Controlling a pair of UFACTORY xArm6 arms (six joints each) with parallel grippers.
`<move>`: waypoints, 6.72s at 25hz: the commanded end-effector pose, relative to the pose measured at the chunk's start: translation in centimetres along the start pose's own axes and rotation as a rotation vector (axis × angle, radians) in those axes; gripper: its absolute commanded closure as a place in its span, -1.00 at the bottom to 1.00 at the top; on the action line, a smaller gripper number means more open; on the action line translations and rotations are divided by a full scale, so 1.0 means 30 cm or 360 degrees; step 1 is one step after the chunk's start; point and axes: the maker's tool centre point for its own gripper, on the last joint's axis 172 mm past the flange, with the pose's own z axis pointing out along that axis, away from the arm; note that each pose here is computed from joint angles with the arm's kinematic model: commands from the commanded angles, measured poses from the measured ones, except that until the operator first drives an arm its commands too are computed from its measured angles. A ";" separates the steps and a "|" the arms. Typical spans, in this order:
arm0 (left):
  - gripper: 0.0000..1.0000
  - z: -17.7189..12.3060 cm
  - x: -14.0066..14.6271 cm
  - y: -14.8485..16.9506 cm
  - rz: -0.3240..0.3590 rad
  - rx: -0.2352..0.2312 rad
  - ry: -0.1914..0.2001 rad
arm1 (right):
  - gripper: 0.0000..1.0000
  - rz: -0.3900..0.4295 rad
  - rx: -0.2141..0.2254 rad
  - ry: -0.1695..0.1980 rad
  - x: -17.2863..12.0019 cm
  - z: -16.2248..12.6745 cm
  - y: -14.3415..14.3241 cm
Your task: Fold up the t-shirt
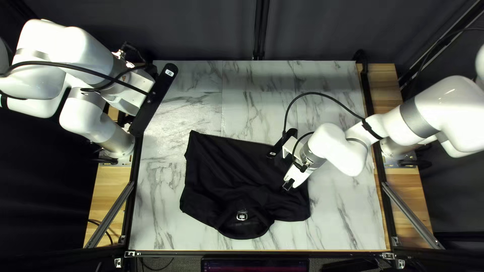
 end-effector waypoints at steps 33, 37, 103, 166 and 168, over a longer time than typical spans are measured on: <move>-1.00 0.000 0.000 0.000 0.0000 0.0000 0.0000 | 1.00 -0.0240 -0.0008 0.0166 -0.196 -0.073 -0.310; -1.00 0.000 0.000 0.000 0.0000 0.0000 0.0000 | 1.00 -0.0434 -0.0009 0.0200 -0.250 -0.018 -0.386; -1.00 0.000 0.000 0.000 0.0000 0.0000 0.0000 | -1.00 -0.0962 0.0009 0.0042 -0.259 -0.170 -0.430; -1.00 0.000 0.000 0.000 0.0000 0.0000 0.0000 | -0.56 -0.1468 -0.0179 -0.0145 -0.040 0.094 -0.714; -1.00 0.000 0.000 0.000 0.0000 0.0000 0.0000 | -1.00 -0.1460 -0.0198 -0.0157 -0.035 0.097 -0.697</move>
